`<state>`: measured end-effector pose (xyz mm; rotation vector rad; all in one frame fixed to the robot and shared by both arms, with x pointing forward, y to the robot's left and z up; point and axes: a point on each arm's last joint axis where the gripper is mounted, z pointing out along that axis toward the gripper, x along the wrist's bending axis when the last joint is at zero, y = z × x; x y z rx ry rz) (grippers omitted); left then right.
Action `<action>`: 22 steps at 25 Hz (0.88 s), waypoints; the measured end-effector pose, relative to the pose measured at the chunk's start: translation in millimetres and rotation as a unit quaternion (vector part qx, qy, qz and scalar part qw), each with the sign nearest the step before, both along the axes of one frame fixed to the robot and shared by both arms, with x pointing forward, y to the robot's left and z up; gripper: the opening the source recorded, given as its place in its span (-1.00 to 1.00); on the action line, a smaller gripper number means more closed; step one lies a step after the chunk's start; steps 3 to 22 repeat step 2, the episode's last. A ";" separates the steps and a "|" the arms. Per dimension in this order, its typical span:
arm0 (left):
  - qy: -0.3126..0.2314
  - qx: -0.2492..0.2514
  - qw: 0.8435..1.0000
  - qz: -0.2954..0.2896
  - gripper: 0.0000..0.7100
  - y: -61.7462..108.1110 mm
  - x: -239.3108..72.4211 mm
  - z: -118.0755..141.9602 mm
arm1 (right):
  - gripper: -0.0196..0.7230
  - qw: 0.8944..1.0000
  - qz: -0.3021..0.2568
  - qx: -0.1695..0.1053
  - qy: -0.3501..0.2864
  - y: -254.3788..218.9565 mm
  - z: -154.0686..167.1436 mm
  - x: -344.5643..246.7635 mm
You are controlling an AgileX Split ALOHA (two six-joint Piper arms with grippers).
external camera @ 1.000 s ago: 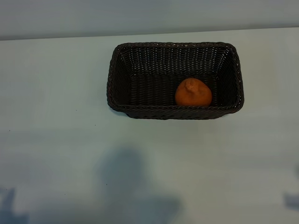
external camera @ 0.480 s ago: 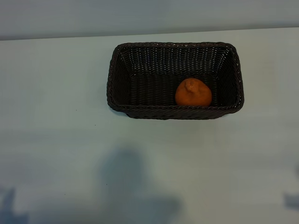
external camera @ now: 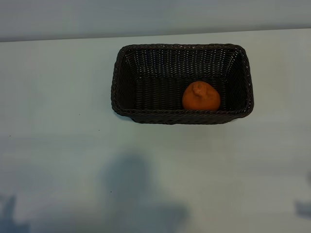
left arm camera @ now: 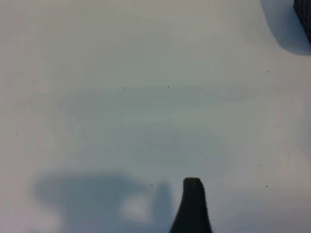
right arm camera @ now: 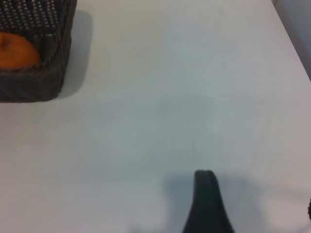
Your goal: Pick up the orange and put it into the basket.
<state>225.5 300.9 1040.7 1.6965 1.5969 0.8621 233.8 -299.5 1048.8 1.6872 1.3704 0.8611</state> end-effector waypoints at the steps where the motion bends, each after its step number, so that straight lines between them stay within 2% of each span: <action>1: 0.000 0.000 1.000 0.000 0.67 0.0 0.0 0.0 | 0.34 1.000 0.000 0.000 0.000 0.0 0.0 0.0; 22: 0.000 0.000 1.000 0.000 0.67 0.0 0.0 0.0 | 0.34 1.000 0.000 0.000 0.000 0.0 0.0 0.0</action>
